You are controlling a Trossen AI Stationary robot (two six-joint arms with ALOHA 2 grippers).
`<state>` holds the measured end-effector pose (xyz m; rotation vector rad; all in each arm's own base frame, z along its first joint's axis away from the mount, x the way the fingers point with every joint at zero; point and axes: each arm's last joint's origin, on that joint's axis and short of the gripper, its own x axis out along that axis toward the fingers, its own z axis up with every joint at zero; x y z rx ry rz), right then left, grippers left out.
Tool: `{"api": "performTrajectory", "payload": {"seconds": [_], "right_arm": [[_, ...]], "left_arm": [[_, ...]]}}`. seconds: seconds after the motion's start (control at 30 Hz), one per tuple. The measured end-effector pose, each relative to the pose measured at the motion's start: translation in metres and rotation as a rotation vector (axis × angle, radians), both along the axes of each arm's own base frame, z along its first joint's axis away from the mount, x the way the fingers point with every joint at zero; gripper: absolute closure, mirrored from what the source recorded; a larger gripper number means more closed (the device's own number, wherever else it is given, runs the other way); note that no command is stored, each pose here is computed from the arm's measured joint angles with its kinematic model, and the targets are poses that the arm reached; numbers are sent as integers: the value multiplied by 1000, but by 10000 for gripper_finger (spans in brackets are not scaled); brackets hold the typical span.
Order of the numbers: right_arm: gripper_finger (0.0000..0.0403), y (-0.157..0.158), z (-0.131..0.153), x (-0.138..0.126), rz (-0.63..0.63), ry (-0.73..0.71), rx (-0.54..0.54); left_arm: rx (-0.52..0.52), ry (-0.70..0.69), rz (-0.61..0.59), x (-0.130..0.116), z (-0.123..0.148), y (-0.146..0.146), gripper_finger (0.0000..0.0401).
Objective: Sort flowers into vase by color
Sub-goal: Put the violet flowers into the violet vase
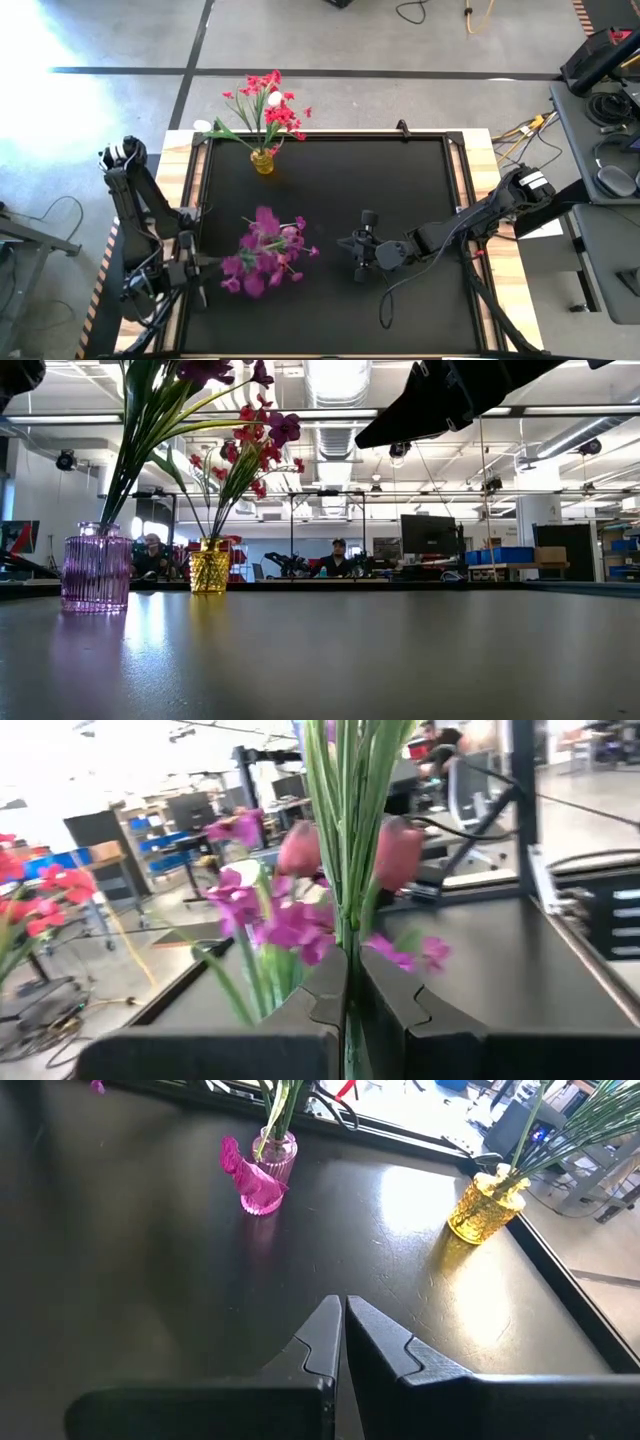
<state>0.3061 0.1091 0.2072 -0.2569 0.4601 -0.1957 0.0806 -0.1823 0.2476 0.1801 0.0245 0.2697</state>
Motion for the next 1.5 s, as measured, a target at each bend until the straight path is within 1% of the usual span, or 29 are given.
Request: {"api": "performTrajectory", "payload": {"seconds": [0.17, 0.23, 0.47, 0.73, 0.87, 0.97, 1.03, 1.13, 1.23, 1.3, 1.37, 1.5], "right_arm": [[390, 0, 0, 0, 0, 0, 0], [390, 0, 0, 0, 0, 0, 0], [390, 0, 0, 0, 0, 0, -1], [390, 0, 0, 0, 3, -4, -4], [390, 0, 7, 3, 14, -64, -25], [390, 1, 21, 7, 13, -110, -82], [390, 2, 41, 11, 0, -160, -112], [390, 5, 75, 19, 15, -245, -129], [389, 9, 104, 30, 31, -303, -167], [383, 13, 121, 38, 65, -336, -193], [369, 18, 135, 48, 104, -372, -202], [322, 28, 154, 68, 165, -422, -219]], "left_arm": [[20, 6, 55, 7, -11, 13, 401], [7, 1, 70, 8, -14, 20, 401], [10, 3, 75, 2, -16, 37, 401], [10, 3, 102, 1, -35, 54, 401], [23, 7, 101, 0, -35, 56, 401], [50, 16, 101, 0, -20, 55, 401], [66, 22, 101, 0, -8, 55, 401], [80, 26, 101, -1, 14, 58, 401], [88, 29, 101, -3, 37, 62, 401], [82, 30, 86, -4, 54, 66, 401], [74, 31, 33, -6, 72, 71, 401], [87, 14, -152, -10, 111, 79, 401]]}}
